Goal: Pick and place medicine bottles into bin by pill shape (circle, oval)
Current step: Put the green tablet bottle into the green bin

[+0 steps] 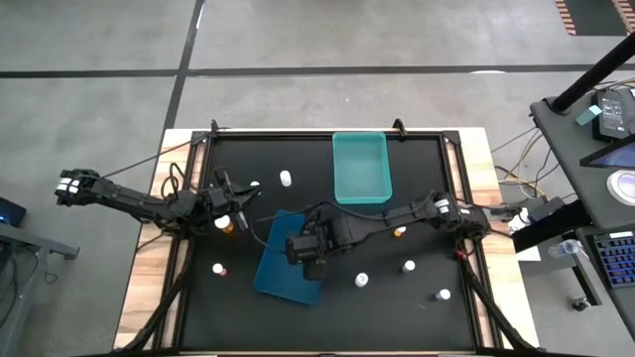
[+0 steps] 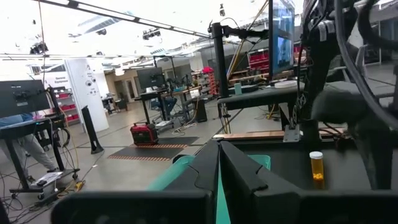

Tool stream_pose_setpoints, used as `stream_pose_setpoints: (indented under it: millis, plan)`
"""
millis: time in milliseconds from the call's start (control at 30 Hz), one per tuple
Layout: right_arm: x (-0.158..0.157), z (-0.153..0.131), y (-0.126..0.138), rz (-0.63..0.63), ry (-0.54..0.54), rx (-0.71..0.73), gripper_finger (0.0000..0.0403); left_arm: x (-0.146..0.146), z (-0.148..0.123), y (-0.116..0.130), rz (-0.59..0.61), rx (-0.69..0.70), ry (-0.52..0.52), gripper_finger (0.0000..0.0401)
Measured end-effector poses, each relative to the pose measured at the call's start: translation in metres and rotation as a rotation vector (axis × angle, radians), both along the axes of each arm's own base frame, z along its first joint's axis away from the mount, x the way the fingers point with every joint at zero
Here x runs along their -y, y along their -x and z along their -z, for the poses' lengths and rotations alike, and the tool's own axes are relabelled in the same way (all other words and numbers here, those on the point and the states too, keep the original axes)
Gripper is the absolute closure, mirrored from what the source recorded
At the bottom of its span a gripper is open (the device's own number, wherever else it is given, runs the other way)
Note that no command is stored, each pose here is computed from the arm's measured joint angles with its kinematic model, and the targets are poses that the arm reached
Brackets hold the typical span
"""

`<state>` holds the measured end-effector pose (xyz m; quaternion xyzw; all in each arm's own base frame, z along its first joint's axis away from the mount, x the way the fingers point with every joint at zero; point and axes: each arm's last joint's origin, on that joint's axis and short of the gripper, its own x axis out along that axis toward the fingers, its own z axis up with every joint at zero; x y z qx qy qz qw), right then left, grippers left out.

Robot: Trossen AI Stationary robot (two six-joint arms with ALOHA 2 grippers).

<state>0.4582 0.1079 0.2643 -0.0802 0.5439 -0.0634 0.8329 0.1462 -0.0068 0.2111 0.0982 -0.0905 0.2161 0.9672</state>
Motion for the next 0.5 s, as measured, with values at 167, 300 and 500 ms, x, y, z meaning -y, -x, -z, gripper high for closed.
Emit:
stream_pose_setpoints:
  millis: [167, 300, 500]
  plan:
    - [-0.006, 0.016, 0.004, -0.044, 0.020, -0.028, 0.0160, 0.000, 0.000, 0.000, 0.000, 0.001, 0.001, 0.0401]
    - [-0.006, 0.019, 0.014, -0.085, 0.024, 0.002, 0.0166, 0.000, 0.000, 0.000, 0.001, 0.001, 0.002, 0.0401]
    - [0.004, 0.015, 0.049, -0.117, 0.015, 0.147, 0.0168, 0.000, 0.001, -0.001, 0.015, 0.019, 0.061, 0.0401]
